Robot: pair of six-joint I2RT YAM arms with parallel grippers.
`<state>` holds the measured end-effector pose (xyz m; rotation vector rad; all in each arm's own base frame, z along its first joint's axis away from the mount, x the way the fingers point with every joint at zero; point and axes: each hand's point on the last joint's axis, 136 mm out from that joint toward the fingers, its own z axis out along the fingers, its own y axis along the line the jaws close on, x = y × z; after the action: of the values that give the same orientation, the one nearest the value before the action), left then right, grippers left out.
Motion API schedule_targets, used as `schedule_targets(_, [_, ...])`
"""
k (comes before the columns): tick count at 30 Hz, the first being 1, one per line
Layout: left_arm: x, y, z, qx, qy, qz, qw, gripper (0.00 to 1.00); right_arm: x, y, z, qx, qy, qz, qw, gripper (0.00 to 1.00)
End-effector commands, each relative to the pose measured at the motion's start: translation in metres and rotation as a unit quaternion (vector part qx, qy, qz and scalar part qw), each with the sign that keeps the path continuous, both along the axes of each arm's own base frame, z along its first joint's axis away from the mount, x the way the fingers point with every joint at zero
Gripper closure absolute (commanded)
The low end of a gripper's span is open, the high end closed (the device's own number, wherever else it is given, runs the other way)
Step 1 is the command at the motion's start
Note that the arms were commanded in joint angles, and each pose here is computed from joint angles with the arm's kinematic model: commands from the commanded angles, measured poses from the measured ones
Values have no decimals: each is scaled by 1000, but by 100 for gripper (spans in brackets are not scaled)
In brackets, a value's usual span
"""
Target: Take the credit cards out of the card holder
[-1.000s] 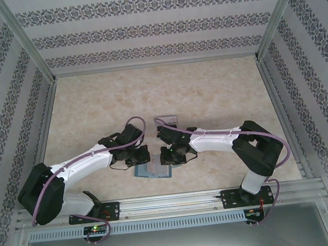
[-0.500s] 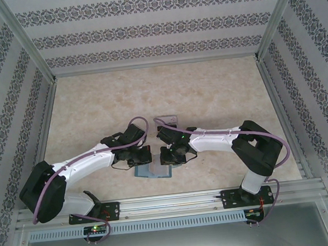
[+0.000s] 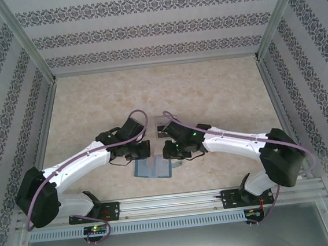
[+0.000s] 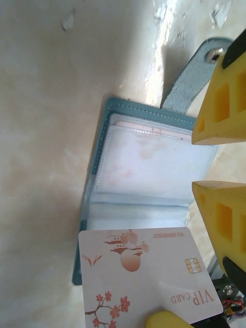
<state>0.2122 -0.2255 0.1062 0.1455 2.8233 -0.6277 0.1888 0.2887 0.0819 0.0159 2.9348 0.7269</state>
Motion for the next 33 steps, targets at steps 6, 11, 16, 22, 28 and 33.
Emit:
schedule_targets(6, [-13, -8, 28, 36, -100, -268, 957, 100, 1, -57, -5, -43, -2, -36, 998, 73])
schedule_targets(11, [-8, -17, 47, 48, -178, -394, 900, 100, 2, -87, 0, -53, -6, -57, 997, 72])
schedule_targets(16, [-6, -29, 60, 55, -212, -501, 837, 100, 2, -113, 7, -53, -8, -80, 995, 72])
schedule_targets(22, [20, -31, 66, 118, -233, -571, 779, 100, -4, -137, 20, -54, -18, -98, 994, 72])
schedule_targets(28, [54, -51, 75, 120, -245, -605, 748, 100, -8, -149, 24, -43, -19, -113, 992, 72])
schedule_targets(33, [85, -62, 75, 117, -239, -617, 741, 100, -10, -152, 26, -43, -18, -113, 992, 72])
